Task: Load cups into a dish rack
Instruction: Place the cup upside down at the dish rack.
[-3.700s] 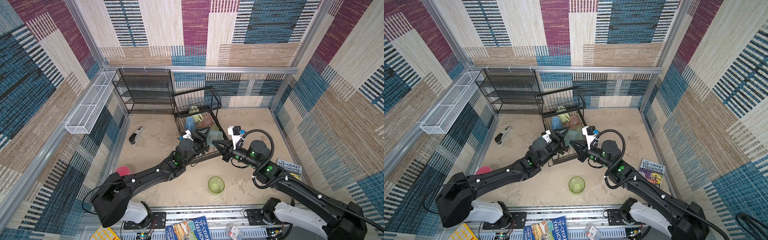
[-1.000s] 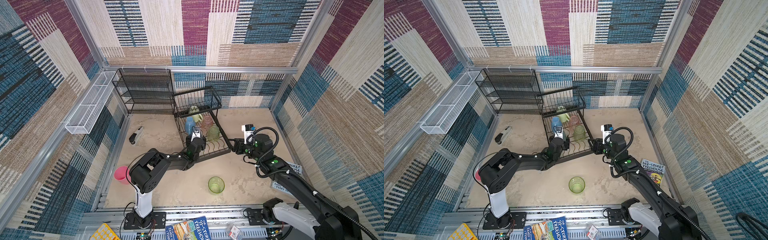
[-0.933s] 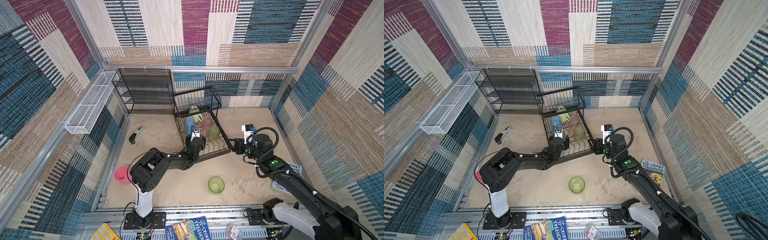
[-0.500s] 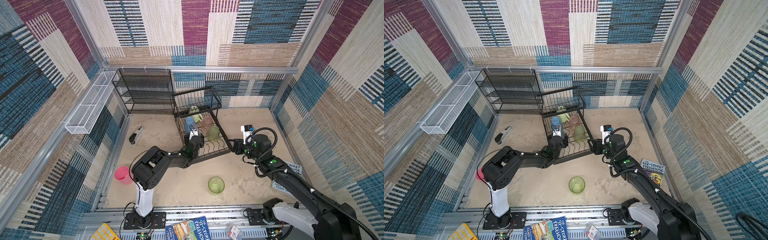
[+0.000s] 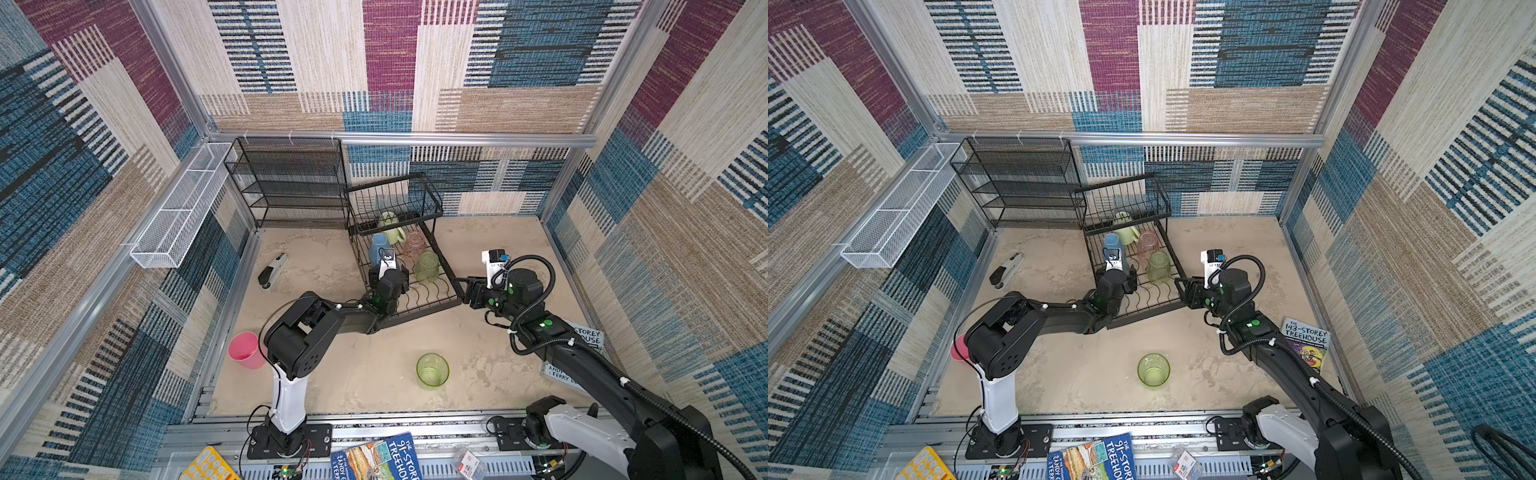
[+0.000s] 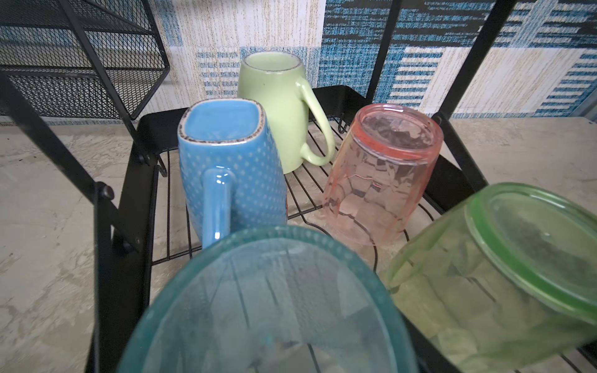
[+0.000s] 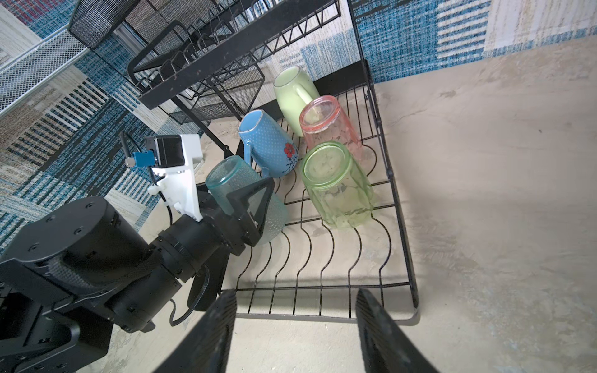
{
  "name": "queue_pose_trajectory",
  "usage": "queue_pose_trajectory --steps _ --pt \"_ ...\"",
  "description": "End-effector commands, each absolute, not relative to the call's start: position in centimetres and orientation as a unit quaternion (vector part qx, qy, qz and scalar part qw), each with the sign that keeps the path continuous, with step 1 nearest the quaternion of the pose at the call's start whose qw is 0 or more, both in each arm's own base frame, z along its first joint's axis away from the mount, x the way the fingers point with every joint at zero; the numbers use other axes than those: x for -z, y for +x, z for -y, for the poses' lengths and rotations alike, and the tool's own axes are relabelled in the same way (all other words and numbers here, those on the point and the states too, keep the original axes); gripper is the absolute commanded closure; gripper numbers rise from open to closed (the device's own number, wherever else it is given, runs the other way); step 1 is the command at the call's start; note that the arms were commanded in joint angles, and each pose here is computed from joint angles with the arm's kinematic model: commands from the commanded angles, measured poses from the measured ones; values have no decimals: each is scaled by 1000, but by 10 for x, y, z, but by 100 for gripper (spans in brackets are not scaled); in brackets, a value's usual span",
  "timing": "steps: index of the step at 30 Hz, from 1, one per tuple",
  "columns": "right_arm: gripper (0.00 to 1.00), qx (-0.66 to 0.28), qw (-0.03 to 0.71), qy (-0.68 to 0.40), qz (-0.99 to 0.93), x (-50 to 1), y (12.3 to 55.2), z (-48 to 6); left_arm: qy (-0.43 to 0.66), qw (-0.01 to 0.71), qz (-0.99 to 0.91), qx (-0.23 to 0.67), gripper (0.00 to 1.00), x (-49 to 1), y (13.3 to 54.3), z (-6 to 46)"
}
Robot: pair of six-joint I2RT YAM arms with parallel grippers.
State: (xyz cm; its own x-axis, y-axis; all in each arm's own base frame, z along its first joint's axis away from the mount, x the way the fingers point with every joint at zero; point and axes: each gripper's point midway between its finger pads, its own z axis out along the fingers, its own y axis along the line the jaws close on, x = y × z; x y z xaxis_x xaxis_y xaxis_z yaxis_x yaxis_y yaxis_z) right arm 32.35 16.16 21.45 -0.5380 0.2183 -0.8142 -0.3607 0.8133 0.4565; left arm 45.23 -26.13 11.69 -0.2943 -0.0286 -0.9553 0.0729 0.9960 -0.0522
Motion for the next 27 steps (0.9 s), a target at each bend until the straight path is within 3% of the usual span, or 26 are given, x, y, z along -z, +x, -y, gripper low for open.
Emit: queue_pose_trajectory --steps 1,19,27 --pt "37 -309 492 -46 -813 -222 325 -163 5 598 -800 51 20 -120 454 262" --pt "28 -297 504 -37 -810 -232 325 -156 28 598 -798 67 5 -129 445 269" --pt "25 -277 502 -21 -819 -233 330 -150 68 583 -805 86 4 -148 428 279"
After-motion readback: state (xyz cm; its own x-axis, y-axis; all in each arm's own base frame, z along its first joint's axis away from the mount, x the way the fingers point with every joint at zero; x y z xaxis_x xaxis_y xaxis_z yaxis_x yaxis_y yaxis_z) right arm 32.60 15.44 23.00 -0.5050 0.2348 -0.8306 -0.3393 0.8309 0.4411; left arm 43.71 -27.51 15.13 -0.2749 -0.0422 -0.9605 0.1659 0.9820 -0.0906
